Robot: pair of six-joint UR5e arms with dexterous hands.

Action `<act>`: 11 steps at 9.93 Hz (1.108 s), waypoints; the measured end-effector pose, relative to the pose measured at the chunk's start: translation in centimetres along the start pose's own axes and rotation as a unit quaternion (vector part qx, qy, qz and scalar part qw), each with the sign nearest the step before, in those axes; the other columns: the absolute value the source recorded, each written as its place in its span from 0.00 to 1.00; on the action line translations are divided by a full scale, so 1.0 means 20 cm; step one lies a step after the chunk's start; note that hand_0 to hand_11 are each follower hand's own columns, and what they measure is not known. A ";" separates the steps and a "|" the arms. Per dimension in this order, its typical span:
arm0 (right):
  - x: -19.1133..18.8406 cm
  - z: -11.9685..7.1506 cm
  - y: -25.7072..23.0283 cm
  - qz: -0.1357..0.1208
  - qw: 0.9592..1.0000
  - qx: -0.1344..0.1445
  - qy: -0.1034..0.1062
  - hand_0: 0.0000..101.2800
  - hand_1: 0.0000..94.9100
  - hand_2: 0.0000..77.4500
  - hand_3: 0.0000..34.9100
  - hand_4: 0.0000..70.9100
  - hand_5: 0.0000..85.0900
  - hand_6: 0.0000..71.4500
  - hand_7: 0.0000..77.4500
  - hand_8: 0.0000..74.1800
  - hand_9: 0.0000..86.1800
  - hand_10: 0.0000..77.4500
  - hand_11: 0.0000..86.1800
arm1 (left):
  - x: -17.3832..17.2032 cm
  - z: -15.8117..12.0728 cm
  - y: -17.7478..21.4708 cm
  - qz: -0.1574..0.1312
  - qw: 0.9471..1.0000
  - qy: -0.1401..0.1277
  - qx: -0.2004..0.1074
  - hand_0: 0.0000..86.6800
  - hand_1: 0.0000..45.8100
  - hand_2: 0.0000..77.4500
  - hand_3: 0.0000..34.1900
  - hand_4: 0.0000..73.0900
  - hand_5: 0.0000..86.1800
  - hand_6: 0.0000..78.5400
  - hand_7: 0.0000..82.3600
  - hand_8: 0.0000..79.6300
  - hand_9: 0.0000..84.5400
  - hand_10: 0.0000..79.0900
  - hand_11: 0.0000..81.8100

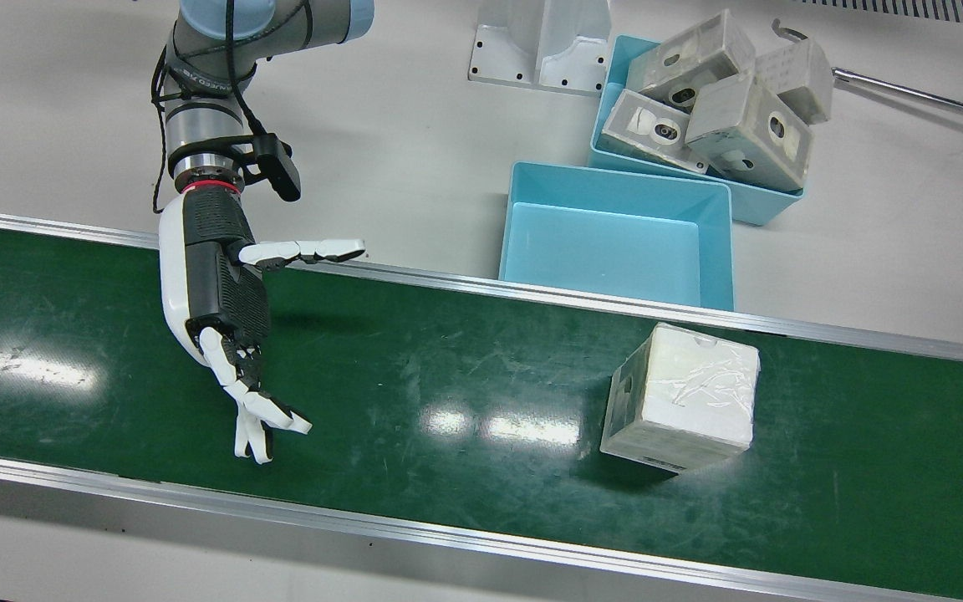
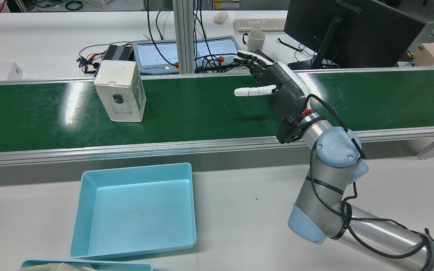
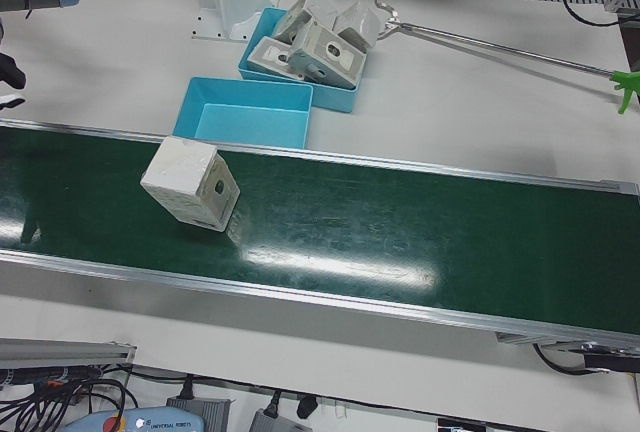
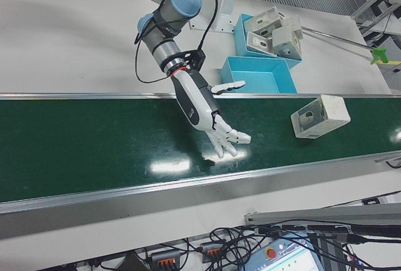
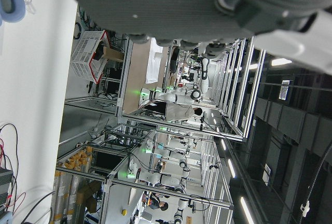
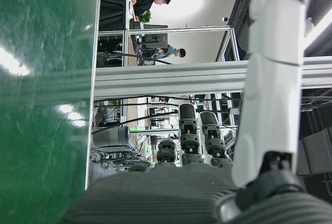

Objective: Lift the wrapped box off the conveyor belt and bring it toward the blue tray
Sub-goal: 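Open the right hand fingers wider as the wrapped box approaches, then move the right hand toward the white wrapped box and grasp it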

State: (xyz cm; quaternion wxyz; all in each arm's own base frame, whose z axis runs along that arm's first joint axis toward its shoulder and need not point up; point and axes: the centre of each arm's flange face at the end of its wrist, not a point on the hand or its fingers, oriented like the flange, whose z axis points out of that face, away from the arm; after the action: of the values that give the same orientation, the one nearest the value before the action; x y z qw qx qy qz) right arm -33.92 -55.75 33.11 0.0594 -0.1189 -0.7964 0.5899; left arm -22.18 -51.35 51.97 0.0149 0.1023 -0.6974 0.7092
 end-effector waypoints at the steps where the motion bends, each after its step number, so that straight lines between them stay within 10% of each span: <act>1: 0.00 0.00 0.00 0.000 1.000 0.000 0.000 0.49 0.28 0.10 0.01 0.17 0.20 0.12 0.25 0.10 0.08 0.00 0.01 | 0.00 0.00 0.00 0.000 1.000 0.000 0.000 0.00 0.00 0.01 0.00 0.00 0.01 0.01 0.01 0.01 0.01 0.01 0.01; 3: 0.00 0.00 0.00 0.000 1.000 0.000 0.000 0.44 0.15 0.21 0.01 0.17 0.13 0.11 0.23 0.07 0.05 0.00 0.01 | 0.00 0.00 0.00 0.000 1.000 0.000 0.000 0.00 0.00 0.01 0.00 0.00 0.01 0.01 0.01 0.01 0.01 0.01 0.01; 7: 0.00 0.00 0.00 0.000 1.000 0.000 0.000 0.47 0.25 0.22 0.00 0.18 0.19 0.12 0.25 0.10 0.07 0.00 0.01 | 0.00 0.00 0.00 0.000 1.000 0.000 0.000 0.00 0.00 0.01 0.00 0.00 0.01 0.01 0.01 0.01 0.01 0.01 0.01; 8: 0.00 0.00 0.00 0.000 1.000 0.000 0.000 0.46 0.05 0.22 0.00 0.17 0.15 0.10 0.24 0.07 0.05 0.00 0.01 | 0.00 0.00 0.00 0.000 1.000 0.000 0.000 0.00 0.00 0.01 0.00 0.00 0.01 0.01 0.01 0.01 0.01 0.01 0.01; 11: 0.00 0.00 0.00 0.000 1.000 0.000 0.000 0.47 0.27 0.30 0.00 0.18 0.19 0.13 0.25 0.09 0.08 0.00 0.01 | 0.00 0.00 0.00 0.000 1.000 0.000 0.000 0.00 0.00 0.01 0.00 0.00 0.01 0.01 0.01 0.01 0.01 0.01 0.01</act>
State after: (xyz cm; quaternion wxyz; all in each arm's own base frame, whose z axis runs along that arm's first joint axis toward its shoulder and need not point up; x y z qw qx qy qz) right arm -33.94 -55.78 33.18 0.0596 -0.1188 -0.7963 0.5902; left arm -22.18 -51.35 51.97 0.0149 0.1023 -0.6974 0.7092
